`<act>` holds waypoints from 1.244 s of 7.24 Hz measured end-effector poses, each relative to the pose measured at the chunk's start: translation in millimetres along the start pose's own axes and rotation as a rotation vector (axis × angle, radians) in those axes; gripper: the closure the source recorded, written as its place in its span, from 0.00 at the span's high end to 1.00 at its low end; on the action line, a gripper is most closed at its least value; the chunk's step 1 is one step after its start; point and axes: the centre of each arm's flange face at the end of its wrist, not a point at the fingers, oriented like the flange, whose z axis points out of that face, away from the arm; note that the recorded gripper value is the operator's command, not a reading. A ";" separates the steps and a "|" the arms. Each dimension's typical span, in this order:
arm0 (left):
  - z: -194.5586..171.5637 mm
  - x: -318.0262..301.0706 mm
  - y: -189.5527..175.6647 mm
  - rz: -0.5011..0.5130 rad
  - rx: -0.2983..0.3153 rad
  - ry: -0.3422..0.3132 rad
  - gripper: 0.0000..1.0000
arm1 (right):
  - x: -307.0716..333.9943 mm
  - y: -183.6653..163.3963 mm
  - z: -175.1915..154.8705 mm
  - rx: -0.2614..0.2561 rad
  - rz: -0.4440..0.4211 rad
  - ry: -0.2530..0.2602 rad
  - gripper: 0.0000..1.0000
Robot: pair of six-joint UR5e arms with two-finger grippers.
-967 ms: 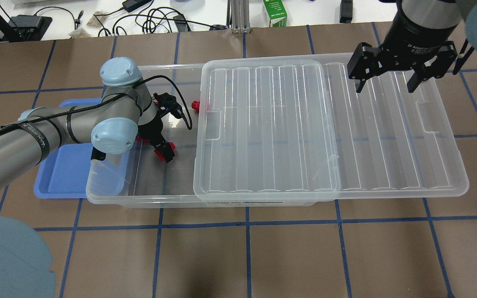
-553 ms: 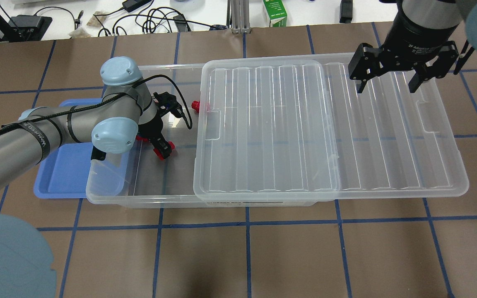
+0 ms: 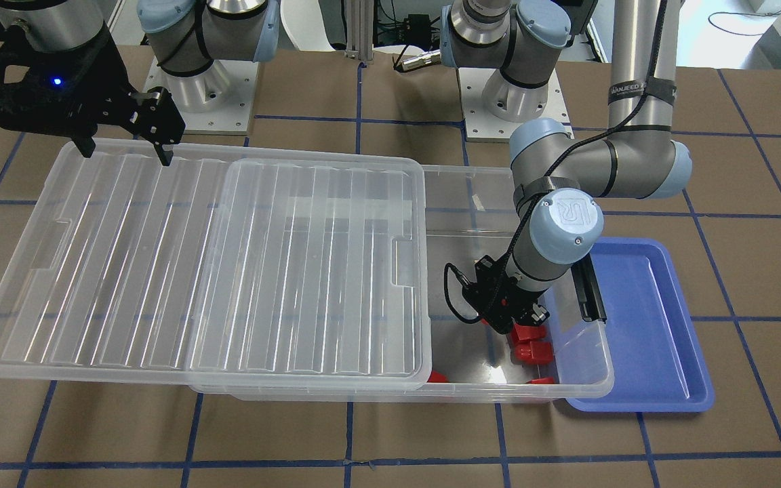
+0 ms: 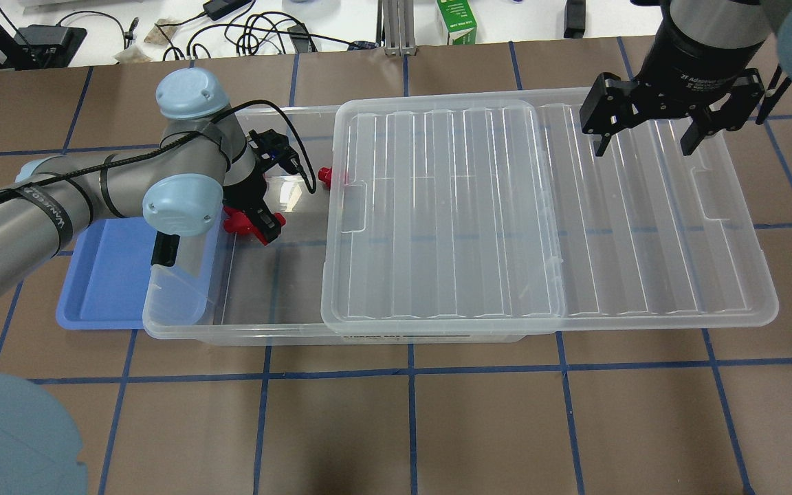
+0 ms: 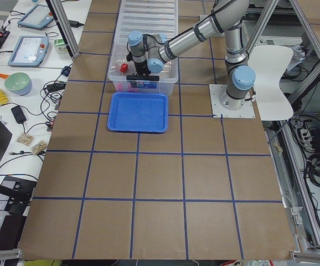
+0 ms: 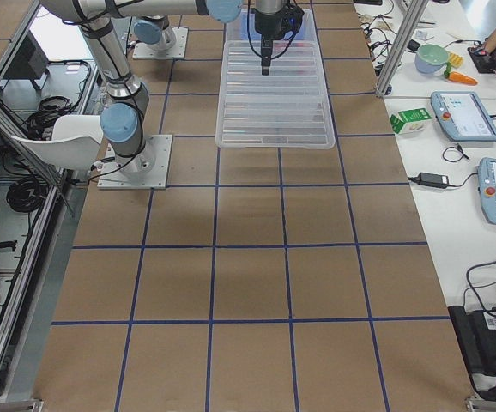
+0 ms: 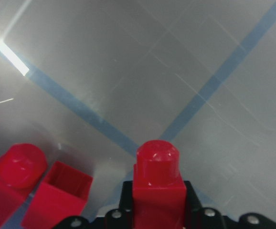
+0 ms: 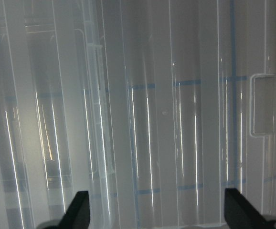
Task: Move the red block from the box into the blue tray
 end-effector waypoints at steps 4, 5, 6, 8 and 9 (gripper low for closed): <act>-78.2 2.8 -5.1 -0.042 0.028 -0.029 0.00 | 3.6 -0.7 -1.1 0.006 -0.006 0.032 1.00; -105.9 1.5 -5.1 -0.080 0.031 -0.030 0.00 | 3.4 -0.6 -1.0 0.006 -0.007 0.033 1.00; -133.1 -0.8 -3.1 -0.135 0.035 -0.032 0.00 | 3.4 -0.6 -0.5 0.005 -0.007 0.034 1.00; -172.9 -17.2 16.0 -0.349 0.047 -0.041 0.00 | 3.5 -0.1 1.0 0.000 -0.009 0.035 1.00; -181.3 -34.5 33.4 -0.452 0.051 -0.047 0.00 | 4.6 -0.3 1.5 -0.002 -0.009 0.036 1.00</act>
